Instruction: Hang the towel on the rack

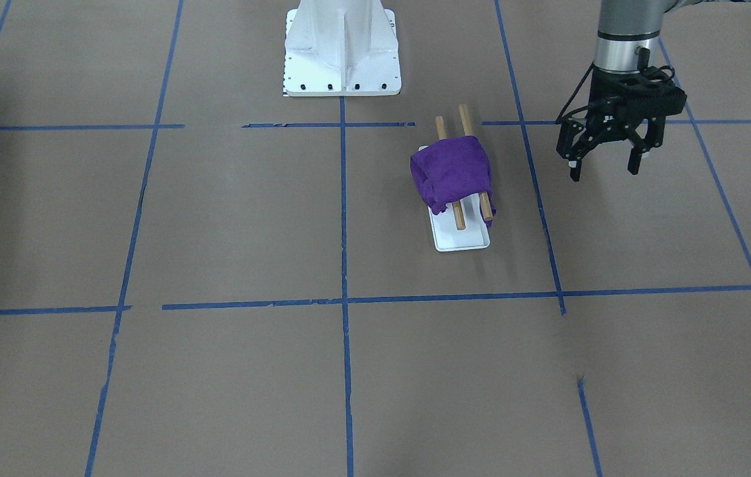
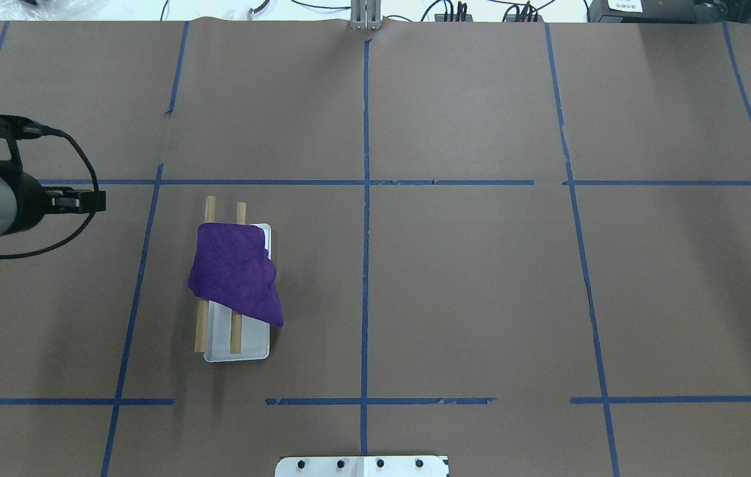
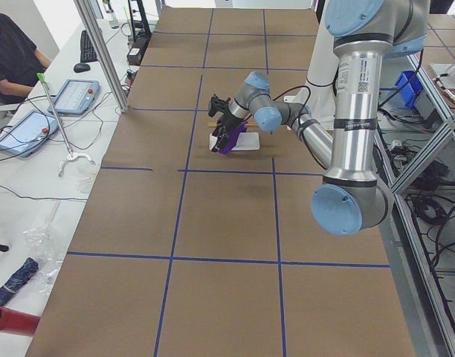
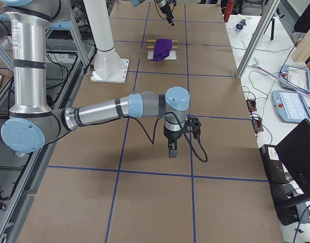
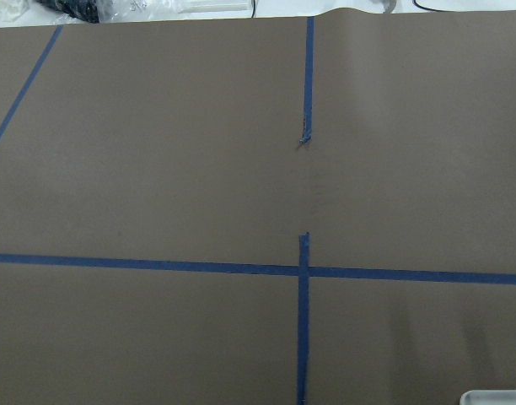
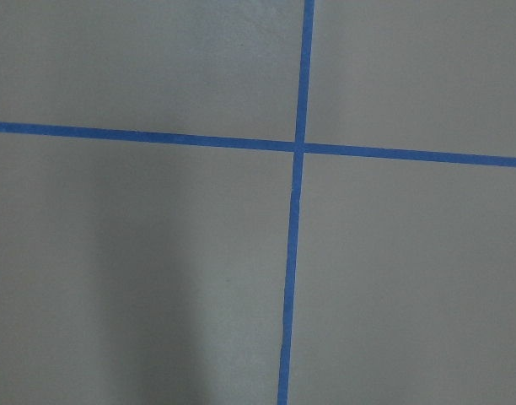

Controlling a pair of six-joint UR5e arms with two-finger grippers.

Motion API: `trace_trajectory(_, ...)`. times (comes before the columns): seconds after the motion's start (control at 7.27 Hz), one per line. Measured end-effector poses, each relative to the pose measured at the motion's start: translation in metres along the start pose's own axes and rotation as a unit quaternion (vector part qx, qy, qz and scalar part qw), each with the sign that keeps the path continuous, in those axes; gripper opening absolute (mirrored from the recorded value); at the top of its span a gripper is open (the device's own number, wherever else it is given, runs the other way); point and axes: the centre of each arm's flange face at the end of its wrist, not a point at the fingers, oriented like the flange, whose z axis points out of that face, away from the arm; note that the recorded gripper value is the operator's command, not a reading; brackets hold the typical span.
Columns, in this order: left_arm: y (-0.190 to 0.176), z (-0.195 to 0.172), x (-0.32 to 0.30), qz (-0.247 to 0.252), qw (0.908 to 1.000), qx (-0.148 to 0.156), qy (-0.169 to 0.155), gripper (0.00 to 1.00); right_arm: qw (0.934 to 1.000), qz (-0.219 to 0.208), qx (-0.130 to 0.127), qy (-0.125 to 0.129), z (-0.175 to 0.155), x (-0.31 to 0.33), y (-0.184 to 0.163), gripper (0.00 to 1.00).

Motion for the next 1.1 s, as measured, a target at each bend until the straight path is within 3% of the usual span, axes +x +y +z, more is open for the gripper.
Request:
trace_trajectory(0.55, -0.066, 0.015, -0.171, 0.107, 0.9868, -0.112, 0.048, 1.0, 0.9998, 0.002, 0.003, -0.018, 0.015, 0.01, 0.003, 1.0)
trace_trajectory(1.1, -0.078, 0.025, -0.335, 0.129, 0.9772, -0.168, 0.006, 1.0, 0.9988, -0.004, 0.02, -0.044, 0.046, 0.032, -0.001, 1.0)
